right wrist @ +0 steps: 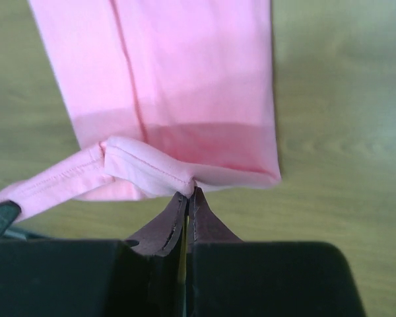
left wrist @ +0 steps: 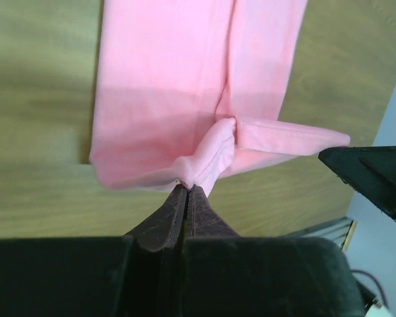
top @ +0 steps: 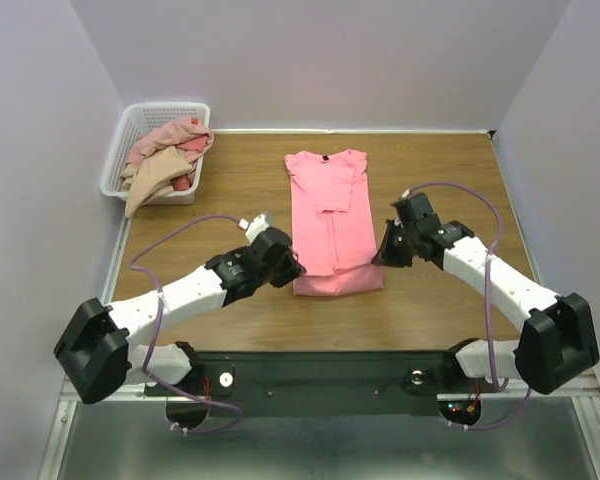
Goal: Fold and stack the t-shirts
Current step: Fold the tshirt
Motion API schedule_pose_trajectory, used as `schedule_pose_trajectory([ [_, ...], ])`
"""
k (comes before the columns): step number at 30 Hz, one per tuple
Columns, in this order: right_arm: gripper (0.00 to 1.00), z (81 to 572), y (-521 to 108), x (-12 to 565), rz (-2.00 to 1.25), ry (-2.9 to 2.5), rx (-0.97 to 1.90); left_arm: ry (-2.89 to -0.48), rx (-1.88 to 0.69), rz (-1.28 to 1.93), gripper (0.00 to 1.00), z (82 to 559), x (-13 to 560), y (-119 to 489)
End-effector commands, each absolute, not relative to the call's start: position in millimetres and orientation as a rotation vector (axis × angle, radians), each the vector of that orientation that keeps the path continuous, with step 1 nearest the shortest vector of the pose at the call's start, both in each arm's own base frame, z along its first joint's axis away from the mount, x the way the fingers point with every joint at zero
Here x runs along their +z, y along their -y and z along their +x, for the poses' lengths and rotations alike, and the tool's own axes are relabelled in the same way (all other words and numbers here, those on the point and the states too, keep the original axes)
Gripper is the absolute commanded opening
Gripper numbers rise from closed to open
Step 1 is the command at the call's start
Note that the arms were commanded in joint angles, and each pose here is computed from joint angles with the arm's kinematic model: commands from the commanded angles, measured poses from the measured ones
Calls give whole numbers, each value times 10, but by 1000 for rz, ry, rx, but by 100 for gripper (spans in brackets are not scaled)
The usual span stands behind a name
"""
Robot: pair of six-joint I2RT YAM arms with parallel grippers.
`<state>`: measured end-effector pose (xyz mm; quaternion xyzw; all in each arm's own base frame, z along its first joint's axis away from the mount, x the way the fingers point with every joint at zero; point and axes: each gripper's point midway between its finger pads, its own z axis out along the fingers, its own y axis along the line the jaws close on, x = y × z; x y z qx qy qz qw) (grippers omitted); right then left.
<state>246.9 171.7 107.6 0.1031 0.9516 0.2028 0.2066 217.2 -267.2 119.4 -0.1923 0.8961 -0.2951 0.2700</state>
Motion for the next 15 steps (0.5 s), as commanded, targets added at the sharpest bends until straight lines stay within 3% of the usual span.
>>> schedule_pose_trajectory([
  [1, 1, 3156, -1778, 1462, 284, -2417, 498, -2310, -757, -422, 0, 2617, 1509, 2661],
  [9, 1, 3776, -1864, 1449, 276, -2411, 447, -2232, -661, -448, 0, 3261, 1704, 2457],
  [15, 0, 3973, -1818, 1458, 296, -2388, 400, -2242, -623, -430, 0, 3515, 1653, 2462],
])
